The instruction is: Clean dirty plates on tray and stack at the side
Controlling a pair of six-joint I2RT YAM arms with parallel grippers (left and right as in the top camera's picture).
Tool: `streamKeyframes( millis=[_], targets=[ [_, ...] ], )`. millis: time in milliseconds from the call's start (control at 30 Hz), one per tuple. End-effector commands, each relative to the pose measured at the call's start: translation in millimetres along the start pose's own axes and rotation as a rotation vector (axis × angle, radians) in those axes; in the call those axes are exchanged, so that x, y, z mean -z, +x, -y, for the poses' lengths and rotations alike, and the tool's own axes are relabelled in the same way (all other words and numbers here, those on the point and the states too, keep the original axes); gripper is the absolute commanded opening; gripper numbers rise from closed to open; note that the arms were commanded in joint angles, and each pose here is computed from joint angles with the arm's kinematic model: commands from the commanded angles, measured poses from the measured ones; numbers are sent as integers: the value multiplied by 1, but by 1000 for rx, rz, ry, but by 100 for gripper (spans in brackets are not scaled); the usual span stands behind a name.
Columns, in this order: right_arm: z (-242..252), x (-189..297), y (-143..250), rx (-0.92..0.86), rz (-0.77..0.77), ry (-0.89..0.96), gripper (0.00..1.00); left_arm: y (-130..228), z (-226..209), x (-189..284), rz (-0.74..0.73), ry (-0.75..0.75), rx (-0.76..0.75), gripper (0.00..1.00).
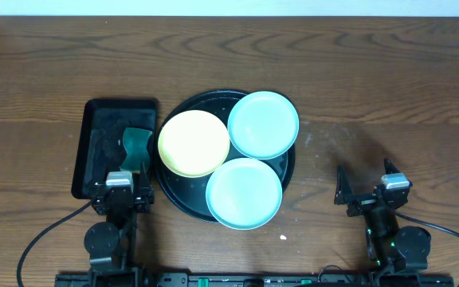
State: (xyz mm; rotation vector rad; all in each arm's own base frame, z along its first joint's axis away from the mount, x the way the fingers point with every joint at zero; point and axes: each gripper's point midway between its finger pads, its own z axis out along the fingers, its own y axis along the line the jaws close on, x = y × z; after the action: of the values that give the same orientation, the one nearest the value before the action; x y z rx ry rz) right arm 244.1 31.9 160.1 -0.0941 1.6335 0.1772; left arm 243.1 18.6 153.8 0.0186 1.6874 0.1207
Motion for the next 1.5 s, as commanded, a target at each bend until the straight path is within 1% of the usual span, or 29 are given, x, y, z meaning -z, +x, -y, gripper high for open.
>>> streamKeyframes(
  millis=[0, 333, 467, 733, 1000, 1133, 1200, 1467],
  targets=[
    [-4, 0, 1, -5, -1, -18, 99, 17, 3, -2, -41, 9, 1, 74],
    [-4, 0, 1, -5, -1, -18, 99, 17, 3, -2, -41, 9, 1, 74],
    [9, 0, -1, 4, 8, 60, 99, 17, 3, -2, -41, 9, 1, 74],
    [14, 1, 1, 3, -2, 83, 99, 17, 3, -2, -41, 9, 1, 74],
    [12, 0, 2, 2, -4, 76, 99, 17, 3, -2, -41, 9, 1, 74],
    [12, 0, 2, -54, -4, 75, 99, 17, 3, -2, -41, 9, 1, 74],
    [12, 0, 3, -55, -5, 76, 99, 17, 3, -2, -41, 9, 2, 74],
    [12, -2, 11, -59, -43, 75, 99, 23, 3, -4, -70, 11, 2, 74]
  ],
)
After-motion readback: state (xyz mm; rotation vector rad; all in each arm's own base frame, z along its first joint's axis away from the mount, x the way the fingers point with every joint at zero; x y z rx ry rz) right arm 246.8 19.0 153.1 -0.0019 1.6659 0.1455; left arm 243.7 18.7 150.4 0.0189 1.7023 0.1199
